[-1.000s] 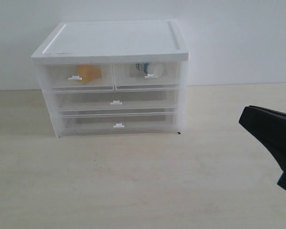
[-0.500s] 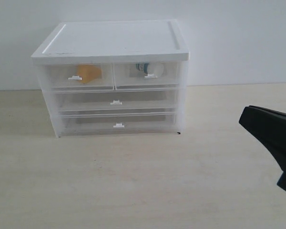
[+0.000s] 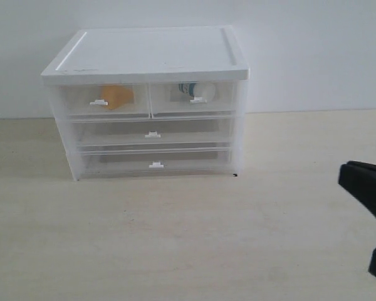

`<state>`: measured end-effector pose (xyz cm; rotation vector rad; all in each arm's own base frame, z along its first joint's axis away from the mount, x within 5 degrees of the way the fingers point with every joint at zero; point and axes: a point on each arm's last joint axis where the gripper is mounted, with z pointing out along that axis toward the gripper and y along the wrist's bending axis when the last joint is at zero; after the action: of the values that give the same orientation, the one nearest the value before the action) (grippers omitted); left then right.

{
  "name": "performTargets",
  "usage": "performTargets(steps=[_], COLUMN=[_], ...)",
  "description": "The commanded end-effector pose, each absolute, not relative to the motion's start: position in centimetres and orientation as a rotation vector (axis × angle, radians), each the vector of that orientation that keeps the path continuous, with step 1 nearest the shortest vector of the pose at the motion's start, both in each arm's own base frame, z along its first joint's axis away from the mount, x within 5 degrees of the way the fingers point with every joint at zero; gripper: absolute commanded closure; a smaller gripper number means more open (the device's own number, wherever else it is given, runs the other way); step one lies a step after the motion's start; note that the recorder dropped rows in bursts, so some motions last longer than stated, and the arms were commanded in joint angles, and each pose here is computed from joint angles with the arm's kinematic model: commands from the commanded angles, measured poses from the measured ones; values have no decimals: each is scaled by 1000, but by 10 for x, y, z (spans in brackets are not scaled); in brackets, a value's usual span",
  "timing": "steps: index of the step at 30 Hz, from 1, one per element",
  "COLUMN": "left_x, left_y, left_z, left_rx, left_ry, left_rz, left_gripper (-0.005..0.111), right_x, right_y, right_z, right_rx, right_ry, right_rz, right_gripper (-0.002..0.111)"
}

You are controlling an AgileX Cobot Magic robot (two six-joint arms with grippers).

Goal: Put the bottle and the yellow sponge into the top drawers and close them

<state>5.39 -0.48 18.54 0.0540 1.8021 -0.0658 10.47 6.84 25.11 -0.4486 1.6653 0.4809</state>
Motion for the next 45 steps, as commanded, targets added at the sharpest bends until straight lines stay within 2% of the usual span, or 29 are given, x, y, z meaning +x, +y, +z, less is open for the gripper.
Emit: performTargets(steps=[1,10,15,16,24,28,45], left_x=[54,54,54,54,54,54,54], left_y=[-5,-5,-5,-5,-5,-5,-5], left_z=[184,184,184,184,184,184,185], left_rx=[51,51,51,50,50,50,50], left_ry=[1805,1805,1805,1803,1803,1803,1800], left_rz=[-63,-63,-63,-64,-64,-64,-64], left_gripper=[103,103,103,103,103,103,103], right_x=[91,56,56,54,55,53,53], right_y=[44,15,17,17,13,8,9], right_z=[255,258,220,224,210,183,182], right_rx=[-301,-157,-139,-140,-89,-85,-80], right_ry=[1690,1595,1422,1366,1524,1823,1837], right_rz=[408,288,311,313,297,207,226], right_gripper=[108,108,108,108,108,108,108])
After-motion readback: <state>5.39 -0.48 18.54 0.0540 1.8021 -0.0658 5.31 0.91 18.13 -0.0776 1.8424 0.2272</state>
